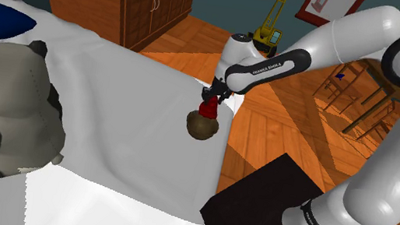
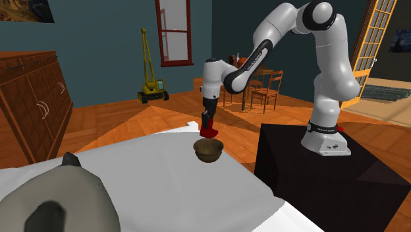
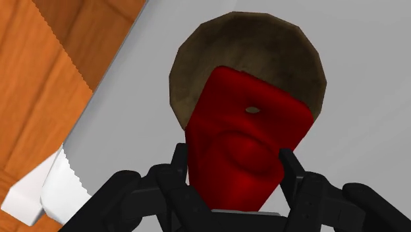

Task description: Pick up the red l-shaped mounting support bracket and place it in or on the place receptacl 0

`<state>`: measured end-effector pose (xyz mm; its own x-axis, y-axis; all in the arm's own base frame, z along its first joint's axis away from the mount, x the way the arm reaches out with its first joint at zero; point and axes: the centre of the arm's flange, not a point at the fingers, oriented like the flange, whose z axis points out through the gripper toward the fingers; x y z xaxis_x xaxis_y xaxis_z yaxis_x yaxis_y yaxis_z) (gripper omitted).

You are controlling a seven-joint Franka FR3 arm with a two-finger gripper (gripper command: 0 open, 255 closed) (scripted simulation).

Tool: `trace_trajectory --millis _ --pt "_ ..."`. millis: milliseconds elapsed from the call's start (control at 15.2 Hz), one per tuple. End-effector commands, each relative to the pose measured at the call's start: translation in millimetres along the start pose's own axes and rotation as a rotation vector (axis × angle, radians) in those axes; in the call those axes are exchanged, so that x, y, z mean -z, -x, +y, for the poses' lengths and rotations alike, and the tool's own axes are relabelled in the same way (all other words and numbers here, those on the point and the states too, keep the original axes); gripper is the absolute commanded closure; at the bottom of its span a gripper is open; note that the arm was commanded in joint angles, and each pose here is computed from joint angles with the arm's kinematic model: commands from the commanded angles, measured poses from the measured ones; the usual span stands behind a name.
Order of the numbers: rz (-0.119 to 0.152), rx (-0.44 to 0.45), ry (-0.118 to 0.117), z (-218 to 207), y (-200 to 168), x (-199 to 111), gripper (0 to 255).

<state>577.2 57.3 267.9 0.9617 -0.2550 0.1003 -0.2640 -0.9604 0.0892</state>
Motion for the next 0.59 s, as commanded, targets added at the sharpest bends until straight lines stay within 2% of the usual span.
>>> trace_trajectory --millis 0,528 --pt "0.001 0.0 0.0 -0.3 2.4 -9.3 255" --pt "0.001 0.0 0.0 -4.1 6.7 -51.1 255"
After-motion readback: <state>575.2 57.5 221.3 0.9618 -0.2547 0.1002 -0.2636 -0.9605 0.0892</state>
